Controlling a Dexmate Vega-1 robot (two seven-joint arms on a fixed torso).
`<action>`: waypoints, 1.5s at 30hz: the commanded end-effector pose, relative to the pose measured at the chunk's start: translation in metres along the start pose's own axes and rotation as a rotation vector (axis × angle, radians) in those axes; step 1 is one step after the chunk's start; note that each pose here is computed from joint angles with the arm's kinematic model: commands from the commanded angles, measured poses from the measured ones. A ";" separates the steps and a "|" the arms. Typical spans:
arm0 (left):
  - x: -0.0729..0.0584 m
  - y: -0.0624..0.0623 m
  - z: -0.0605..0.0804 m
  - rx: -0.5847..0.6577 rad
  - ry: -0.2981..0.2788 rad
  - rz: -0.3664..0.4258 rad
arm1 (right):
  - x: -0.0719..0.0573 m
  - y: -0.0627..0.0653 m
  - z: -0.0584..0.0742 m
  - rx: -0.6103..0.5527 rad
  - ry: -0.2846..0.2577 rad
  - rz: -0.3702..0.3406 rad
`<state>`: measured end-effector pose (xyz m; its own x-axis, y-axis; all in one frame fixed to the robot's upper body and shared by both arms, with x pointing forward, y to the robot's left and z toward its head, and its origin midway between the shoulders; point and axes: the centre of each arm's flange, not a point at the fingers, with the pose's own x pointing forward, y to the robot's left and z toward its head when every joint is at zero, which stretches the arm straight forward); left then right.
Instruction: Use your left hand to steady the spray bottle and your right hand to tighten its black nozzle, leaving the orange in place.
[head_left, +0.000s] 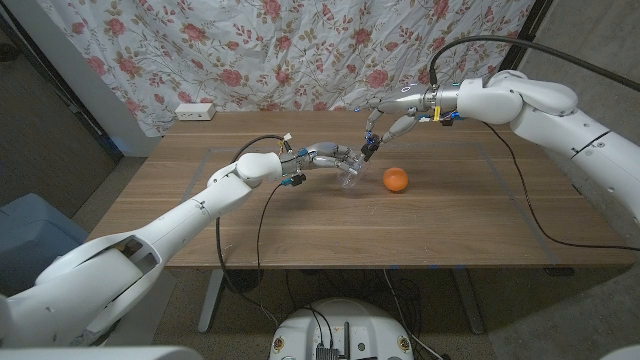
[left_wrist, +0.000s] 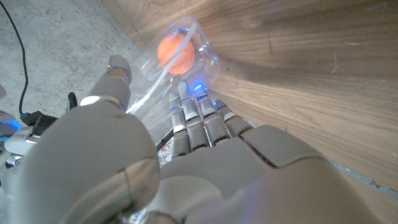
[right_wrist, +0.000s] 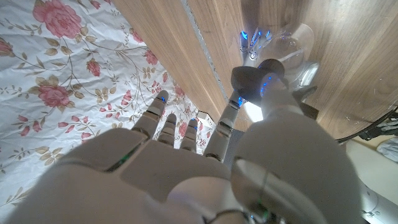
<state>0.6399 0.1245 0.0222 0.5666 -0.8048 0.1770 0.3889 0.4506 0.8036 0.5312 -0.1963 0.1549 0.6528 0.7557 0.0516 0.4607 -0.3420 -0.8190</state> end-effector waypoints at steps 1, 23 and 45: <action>0.002 0.001 0.000 0.000 0.003 0.001 | 0.000 -0.002 0.003 -0.003 -0.001 -0.039; 0.004 0.003 -0.002 -0.003 0.004 -0.001 | -0.001 -0.008 -0.003 0.051 0.000 0.018; 0.006 0.009 -0.005 -0.001 0.005 -0.001 | 0.009 -0.011 -0.009 0.130 -0.016 0.073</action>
<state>0.6489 0.1242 0.0258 0.5687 -0.8041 0.1733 0.3917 0.4500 0.8026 0.5333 -0.1936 0.1680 0.6691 0.7432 -0.0007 0.3671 -0.3313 -0.8692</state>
